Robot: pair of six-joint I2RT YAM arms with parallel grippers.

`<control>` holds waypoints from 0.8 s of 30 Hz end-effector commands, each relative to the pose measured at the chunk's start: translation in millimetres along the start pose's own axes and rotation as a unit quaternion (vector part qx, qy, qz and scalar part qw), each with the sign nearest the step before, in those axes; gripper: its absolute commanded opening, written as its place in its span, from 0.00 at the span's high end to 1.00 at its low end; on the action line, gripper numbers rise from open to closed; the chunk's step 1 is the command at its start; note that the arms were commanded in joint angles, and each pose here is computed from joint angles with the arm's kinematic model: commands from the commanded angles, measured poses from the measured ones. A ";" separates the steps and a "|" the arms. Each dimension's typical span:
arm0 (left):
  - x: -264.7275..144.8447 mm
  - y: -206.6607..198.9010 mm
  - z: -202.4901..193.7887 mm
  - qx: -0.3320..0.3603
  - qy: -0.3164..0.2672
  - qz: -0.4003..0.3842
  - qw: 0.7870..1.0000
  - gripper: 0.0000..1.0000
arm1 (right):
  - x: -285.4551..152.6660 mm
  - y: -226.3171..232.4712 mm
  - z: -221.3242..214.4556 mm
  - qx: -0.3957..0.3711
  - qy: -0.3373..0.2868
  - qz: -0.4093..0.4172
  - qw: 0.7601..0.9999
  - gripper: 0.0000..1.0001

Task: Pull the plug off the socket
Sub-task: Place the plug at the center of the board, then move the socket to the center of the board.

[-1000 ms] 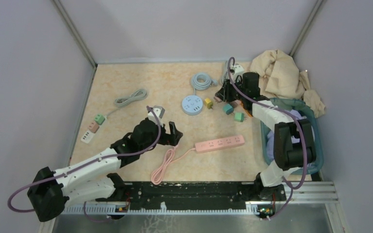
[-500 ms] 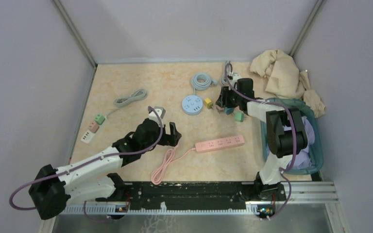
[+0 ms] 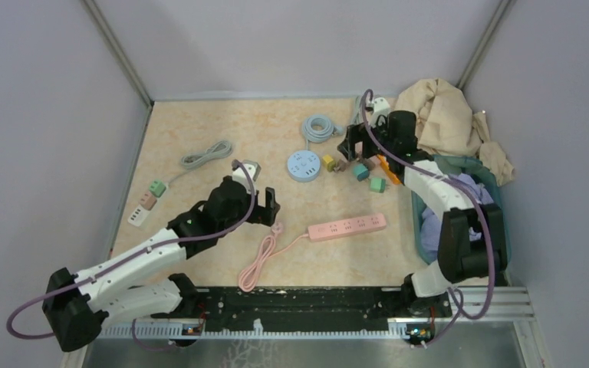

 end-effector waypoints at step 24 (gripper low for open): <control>-23.0 175.8 61.7 0.174 0.026 0.275 0.945 0.00 | -83.4 67.2 18.8 -0.159 -0.124 0.284 0.937 0.01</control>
Point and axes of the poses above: each gripper's point midway between its finger pads, its own x axis out along the fingers, its own y axis along the line the jaws close on, z = x × y, the point moved 8 cm from there along -x, back along the fingers, and after that the axes turned 2 degrees about x, right-handed, at the moved point
